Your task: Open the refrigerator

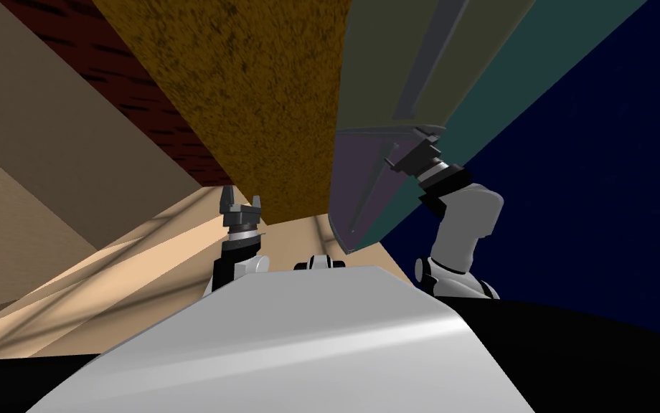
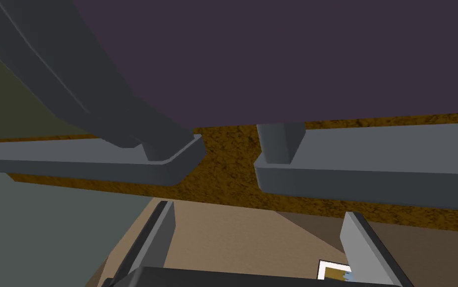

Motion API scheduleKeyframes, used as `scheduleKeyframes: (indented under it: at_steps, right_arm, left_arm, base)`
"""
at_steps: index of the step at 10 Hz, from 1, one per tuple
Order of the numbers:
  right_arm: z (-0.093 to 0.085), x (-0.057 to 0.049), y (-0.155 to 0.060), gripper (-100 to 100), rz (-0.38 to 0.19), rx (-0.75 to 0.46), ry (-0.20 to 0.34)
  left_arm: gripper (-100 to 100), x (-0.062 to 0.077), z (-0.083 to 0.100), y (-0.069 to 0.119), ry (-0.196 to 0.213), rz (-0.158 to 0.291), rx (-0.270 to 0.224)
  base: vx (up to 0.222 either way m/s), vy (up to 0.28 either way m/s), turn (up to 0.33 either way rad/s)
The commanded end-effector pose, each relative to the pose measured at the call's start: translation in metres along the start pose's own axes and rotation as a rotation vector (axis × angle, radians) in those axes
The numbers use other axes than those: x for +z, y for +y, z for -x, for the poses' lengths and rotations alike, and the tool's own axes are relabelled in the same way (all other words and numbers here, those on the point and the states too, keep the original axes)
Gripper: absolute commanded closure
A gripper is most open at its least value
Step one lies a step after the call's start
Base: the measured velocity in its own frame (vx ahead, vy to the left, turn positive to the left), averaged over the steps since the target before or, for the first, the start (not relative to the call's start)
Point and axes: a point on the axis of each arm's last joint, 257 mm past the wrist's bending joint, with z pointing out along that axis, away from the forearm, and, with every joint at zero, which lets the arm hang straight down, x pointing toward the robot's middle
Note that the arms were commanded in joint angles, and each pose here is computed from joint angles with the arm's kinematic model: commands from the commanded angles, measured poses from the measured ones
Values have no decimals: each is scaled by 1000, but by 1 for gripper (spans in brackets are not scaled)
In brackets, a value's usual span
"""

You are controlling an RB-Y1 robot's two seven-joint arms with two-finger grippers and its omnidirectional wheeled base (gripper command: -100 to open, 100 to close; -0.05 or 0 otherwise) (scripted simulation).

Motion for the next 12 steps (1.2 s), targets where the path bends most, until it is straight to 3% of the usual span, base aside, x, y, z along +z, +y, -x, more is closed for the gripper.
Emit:
scheduleKeyframes:
  at_steps: [1,2,7,8,10,11,12]
  right_arm:
    - [-17,0,-42,-100,-52,-123,59]
    - [-17,0,-42,-100,-52,-123,59]
    - [-30,-2,-87,-100,-99,-260,130]
    - [-29,-2,-84,-100,-98,-251,122]
    - [-26,-1,-104,-100,-103,-257,125]
    - [-27,-1,-95,-100,-92,-253,123]
    - [-28,-2,-88,100,-103,-255,122]
  left_arm:
    - [0,0,0,0,0,0,0]
    - [0,0,0,0,0,0,0]
    - [0,0,0,0,0,0,0]
    - [0,0,0,0,0,0,0]
    - [0,0,0,0,0,0,0]
    - [0,0,0,0,0,0,0]
    - [0,0,0,0,0,0,0]
  base:
    - [38,36,61]
    - [19,18,14]
    - [40,14,44]
    - [23,3,-16]
    - [64,47,-4]
    - [42,24,-13]
    - [-53,-35,-19]
